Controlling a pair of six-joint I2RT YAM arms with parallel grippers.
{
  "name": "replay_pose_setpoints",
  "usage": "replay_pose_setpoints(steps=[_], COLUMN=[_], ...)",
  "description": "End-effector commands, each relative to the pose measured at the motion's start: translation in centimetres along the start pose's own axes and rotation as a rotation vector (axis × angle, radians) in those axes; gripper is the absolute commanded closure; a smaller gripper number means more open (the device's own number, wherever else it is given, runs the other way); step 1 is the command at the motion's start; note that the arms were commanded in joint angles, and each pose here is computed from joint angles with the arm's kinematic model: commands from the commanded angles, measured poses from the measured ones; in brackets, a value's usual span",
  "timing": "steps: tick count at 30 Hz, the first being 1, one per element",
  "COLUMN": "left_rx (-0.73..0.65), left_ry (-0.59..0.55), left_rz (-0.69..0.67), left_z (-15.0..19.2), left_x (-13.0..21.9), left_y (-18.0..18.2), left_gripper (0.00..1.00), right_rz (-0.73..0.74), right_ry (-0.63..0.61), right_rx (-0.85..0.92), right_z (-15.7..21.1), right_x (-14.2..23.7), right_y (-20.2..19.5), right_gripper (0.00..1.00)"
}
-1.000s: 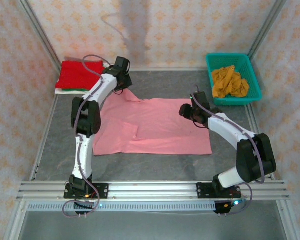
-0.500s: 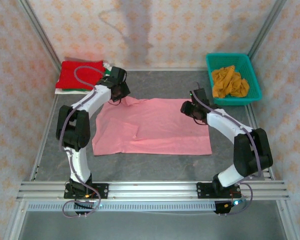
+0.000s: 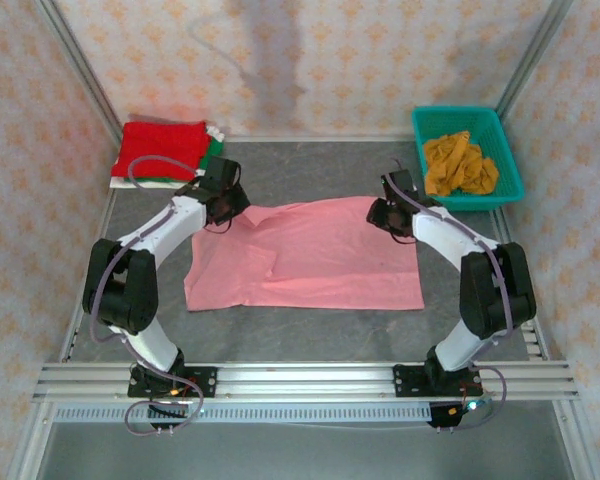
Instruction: Fold and stack the t-shirts
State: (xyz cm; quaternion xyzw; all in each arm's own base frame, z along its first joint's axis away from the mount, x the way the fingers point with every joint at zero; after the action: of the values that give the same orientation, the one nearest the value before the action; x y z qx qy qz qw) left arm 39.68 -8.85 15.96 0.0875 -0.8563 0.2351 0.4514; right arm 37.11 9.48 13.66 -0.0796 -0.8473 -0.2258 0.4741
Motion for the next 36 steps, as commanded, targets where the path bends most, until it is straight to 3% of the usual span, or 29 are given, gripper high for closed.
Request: replay_pose_setpoints(steps=[1,6,15,17,20,23,25,28,32,36], left_rx=[0.033,0.035,0.045,0.038,0.026,0.010,-0.008,-0.063,-0.152,-0.198], left_ry=[-0.021,0.014,-0.026,-0.024,-0.023,-0.096,-0.140,-0.115,0.015,0.058], left_rz=[0.026,0.019,-0.010,-0.019,-0.046,-0.042,-0.018,0.017,-0.018,-0.059], left_z=[1.0,3.0,5.4,6.2,7.0,6.4,5.2,3.0,0.5,-0.8], left_x=[0.3,0.0,3.3,3.8,4.3,5.7,6.6,6.5,3.6,0.2], left_y=[0.0,0.4,2.4,3.0,4.1,4.7,4.6,3.9,2.3,1.7], left_gripper=[1.00,1.00,1.00,0.94,0.68,0.56,0.51,0.50,0.46,0.44], right_rz=[0.076,0.106,0.046,0.043,0.035,0.026,0.023,0.020,0.012,0.011], right_ry=[-0.021,-0.034,-0.006,-0.001,0.002,0.003,0.006,0.012,0.018,0.018], right_rx=[0.018,-0.010,-0.022,-0.024,-0.026,-0.027,-0.027,-0.024,-0.026,-0.028], right_z=[-1.2,-3.0,-3.3,-3.2,-3.1,-3.0,-2.8,-2.7,-2.5,-2.3], right_x=[0.0,-0.1,-0.8,-0.9,-0.9,-0.8,-0.8,-0.9,-1.0,-0.8], right_y=[-0.6,-1.4,-0.4,-0.4,-0.4,-0.3,-0.3,-0.4,-0.4,-0.5], right_gripper=[0.52,0.47,0.46,0.45,0.45,0.45,0.44,0.44,0.44,0.44])
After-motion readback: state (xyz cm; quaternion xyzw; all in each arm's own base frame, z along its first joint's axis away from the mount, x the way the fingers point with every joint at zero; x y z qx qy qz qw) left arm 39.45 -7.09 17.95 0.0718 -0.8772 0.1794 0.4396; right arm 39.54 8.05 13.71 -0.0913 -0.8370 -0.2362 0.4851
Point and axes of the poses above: each hand's point on the last joint's axis, 136 mm out from that joint toward the fingers, its own x axis back along the fingers, its own y axis along the line the jaws close on, z = x × y, the point moved 5 cm from there along x, back along the fingers, and after that the axes turned 5 degrees about -x, right-handed, at the moved point
